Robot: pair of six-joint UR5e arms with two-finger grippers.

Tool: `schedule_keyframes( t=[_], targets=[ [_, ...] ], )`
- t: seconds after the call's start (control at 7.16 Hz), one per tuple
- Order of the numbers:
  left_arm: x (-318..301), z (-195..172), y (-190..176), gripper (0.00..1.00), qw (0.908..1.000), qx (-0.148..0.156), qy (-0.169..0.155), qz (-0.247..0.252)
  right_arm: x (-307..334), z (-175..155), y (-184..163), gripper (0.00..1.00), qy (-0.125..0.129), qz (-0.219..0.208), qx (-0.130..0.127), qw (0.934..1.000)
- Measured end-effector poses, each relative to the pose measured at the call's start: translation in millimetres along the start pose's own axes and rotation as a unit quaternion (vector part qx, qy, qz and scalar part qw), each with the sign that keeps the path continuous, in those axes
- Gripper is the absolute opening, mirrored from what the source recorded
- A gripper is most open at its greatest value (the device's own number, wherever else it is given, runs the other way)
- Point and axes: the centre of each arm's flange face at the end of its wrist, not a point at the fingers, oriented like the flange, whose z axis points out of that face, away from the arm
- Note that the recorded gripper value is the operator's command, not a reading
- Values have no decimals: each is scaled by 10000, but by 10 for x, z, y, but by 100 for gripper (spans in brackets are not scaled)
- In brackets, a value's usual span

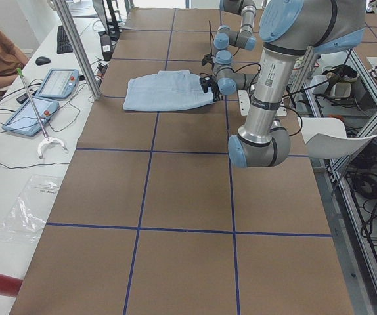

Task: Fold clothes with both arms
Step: 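Grip the shirt's near edge with both grippers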

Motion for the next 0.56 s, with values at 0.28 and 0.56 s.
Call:
schedule_keyframes(
  t=[0.28,0.56],
  targets=[
    [1,-2,-5,0,10000,9,3,-2,-20,-28,13,0,-32,-16,-12,10000],
    [-3,4,-16,0,10000,19,-5,-2,-30,-81,16,0,-82,-31,-26,10000]
  ],
)
